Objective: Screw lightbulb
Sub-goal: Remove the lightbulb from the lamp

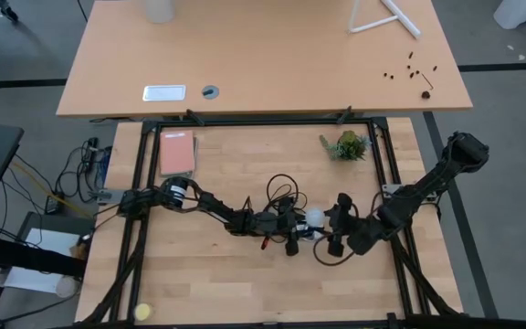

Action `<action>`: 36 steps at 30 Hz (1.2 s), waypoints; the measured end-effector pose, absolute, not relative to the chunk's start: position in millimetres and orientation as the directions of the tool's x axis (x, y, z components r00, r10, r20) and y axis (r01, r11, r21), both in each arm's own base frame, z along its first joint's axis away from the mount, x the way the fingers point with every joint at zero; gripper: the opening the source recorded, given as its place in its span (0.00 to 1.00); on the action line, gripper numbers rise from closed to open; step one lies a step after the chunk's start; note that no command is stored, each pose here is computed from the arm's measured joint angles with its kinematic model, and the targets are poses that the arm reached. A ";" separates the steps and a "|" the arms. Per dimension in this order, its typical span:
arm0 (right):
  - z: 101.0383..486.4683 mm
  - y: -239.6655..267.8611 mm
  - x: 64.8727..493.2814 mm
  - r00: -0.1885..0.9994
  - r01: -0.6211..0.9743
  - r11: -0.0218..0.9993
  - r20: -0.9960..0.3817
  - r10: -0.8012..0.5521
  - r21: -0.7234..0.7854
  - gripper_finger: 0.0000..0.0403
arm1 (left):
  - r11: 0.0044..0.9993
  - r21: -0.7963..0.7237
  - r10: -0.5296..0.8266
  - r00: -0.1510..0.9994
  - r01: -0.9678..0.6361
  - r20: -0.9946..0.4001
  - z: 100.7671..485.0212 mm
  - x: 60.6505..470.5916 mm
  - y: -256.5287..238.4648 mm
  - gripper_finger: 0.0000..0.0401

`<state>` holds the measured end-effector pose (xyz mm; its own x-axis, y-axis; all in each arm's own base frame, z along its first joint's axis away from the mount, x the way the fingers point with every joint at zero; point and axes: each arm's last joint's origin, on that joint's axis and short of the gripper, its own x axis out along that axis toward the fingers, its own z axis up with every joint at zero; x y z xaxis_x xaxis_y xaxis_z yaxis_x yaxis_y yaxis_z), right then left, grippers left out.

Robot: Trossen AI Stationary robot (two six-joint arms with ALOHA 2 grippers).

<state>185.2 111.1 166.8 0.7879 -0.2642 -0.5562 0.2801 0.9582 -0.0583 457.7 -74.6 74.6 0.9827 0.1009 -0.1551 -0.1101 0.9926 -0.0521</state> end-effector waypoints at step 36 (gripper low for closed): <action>165.6 110.8 182.5 0.776 0.262 0.960 -0.570 -0.271 -0.101 0.61 | 0.992 -0.060 0.102 0.983 -0.113 -0.155 74.6 457.7 -74.6 0.45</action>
<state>182.5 110.8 165.6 0.7756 -0.2712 -0.5699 0.2617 0.9599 -0.1006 457.7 -74.6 74.6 0.9825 0.1024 -0.1553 -0.1129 0.9918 -0.0604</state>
